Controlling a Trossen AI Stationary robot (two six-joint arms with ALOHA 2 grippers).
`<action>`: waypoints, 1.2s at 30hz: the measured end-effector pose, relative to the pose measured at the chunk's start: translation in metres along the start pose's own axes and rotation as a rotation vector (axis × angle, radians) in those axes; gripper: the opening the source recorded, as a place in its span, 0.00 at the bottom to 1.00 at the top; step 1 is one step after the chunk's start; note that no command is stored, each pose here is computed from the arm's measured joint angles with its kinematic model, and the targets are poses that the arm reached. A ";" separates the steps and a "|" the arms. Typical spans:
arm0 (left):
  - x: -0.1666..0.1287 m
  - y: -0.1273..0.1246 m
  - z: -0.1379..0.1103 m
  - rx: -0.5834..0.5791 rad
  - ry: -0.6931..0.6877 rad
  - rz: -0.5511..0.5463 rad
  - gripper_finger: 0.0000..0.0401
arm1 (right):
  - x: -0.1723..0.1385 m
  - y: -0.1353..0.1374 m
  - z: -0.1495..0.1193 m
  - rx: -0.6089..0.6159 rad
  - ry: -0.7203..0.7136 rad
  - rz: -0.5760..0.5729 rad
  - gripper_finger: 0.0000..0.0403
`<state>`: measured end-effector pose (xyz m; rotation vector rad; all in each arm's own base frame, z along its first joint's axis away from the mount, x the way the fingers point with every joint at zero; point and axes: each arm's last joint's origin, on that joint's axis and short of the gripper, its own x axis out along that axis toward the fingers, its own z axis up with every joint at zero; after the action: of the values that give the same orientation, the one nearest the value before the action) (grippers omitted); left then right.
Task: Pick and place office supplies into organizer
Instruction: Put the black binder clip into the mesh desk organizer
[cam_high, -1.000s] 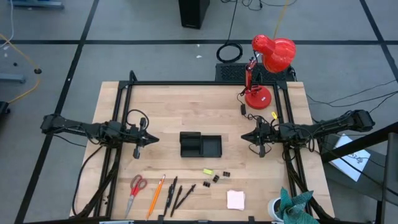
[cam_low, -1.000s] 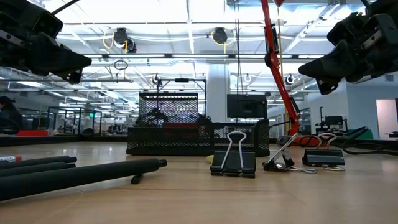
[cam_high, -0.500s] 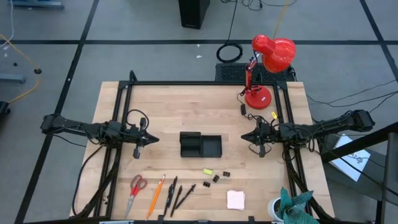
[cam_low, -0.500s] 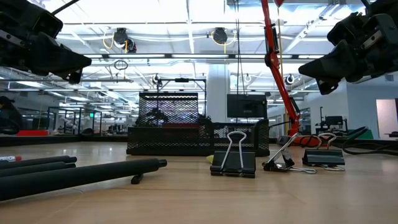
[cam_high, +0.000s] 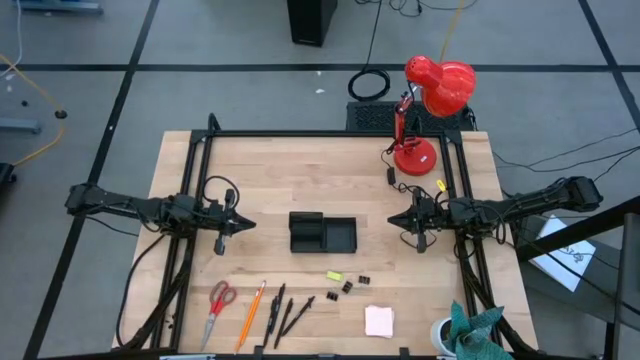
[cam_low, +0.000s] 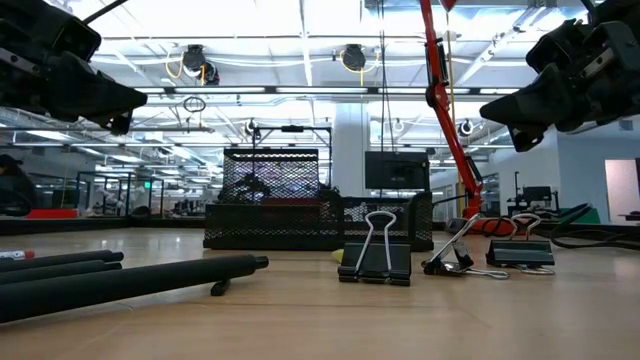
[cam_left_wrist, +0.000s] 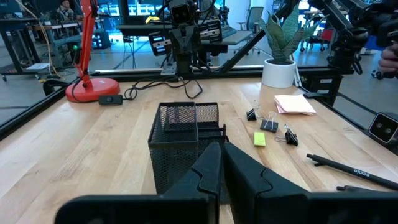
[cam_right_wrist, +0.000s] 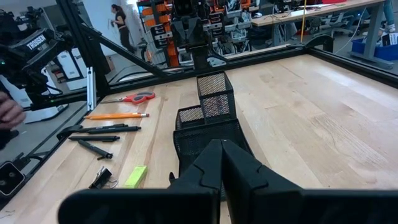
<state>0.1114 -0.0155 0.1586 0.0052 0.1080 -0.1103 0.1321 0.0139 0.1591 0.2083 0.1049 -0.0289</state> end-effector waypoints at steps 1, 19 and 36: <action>0.000 0.000 0.000 0.000 -0.003 0.000 0.06 | 0.000 0.000 0.000 0.000 0.000 0.000 0.00; -0.009 0.000 0.040 0.033 -0.421 0.016 0.06 | -0.005 0.004 0.031 -0.063 -0.328 0.001 0.00; -0.007 0.002 0.036 0.159 -0.367 0.098 0.06 | 0.014 0.020 0.012 -0.125 -0.095 0.021 0.22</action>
<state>0.1087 -0.0131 0.1947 0.1482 -0.2678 -0.0203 0.1480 0.0310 0.1739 0.0825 0.0102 -0.0114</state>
